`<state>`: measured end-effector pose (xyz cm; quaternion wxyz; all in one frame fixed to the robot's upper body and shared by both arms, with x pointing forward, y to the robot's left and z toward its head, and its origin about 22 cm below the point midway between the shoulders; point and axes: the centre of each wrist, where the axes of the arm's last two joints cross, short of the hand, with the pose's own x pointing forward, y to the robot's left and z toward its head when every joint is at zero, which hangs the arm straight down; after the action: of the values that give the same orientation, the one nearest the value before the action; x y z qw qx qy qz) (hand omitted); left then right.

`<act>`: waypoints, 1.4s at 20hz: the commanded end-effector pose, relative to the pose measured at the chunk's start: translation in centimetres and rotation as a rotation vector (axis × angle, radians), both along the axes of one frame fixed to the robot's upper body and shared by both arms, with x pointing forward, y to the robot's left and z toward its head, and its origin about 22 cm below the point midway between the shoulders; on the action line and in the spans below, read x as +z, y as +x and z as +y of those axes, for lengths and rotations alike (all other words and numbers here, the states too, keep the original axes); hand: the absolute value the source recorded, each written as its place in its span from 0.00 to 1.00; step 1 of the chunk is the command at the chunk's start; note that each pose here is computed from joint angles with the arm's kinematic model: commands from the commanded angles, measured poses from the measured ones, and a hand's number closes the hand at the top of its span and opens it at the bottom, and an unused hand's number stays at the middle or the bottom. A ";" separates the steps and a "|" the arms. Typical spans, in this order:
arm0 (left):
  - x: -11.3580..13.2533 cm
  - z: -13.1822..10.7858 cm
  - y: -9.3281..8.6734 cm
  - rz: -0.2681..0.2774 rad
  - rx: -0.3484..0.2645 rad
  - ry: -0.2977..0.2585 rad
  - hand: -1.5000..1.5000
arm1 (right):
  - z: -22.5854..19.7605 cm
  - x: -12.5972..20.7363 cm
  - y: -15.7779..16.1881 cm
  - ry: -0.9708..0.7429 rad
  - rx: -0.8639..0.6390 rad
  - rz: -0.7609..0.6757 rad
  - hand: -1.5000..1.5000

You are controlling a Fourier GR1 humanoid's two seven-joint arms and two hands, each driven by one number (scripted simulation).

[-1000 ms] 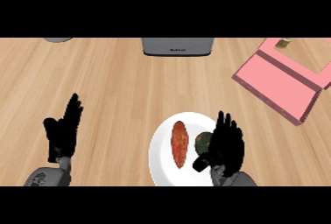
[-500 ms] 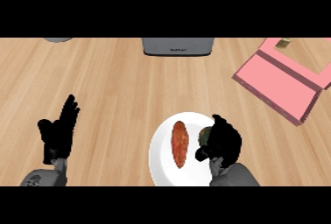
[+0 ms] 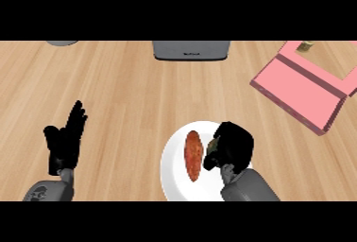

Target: Pick the squash from the plate and place it in the cardboard box

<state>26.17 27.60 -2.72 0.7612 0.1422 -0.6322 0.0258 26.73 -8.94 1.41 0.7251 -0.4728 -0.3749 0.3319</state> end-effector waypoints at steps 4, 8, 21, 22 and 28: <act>1.7 -1.8 -0.3 -0.015 0.000 -0.005 0.50 | 2.2 1.6 3.4 -0.003 0.179 0.109 1.00; -1.7 -0.2 -1.1 -0.007 -0.010 0.000 0.50 | 2.7 2.4 4.3 -0.040 0.210 0.054 1.00; 1.1 -0.8 1.5 -0.009 0.004 0.000 0.50 | 4.7 13.2 -1.1 -0.058 0.236 -0.291 1.00; -0.1 0.5 0.5 -0.008 0.013 -0.002 0.50 | 3.6 15.9 -2.0 -0.039 0.220 -0.320 1.00; -1.4 1.1 -1.5 0.000 0.023 0.013 0.50 | -0.9 20.5 -2.0 -0.071 0.147 -0.426 1.00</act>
<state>25.62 27.91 -3.50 0.7607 0.1465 -0.6316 0.0307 25.99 -7.77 18.85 0.5702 -0.4883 -0.5777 0.3203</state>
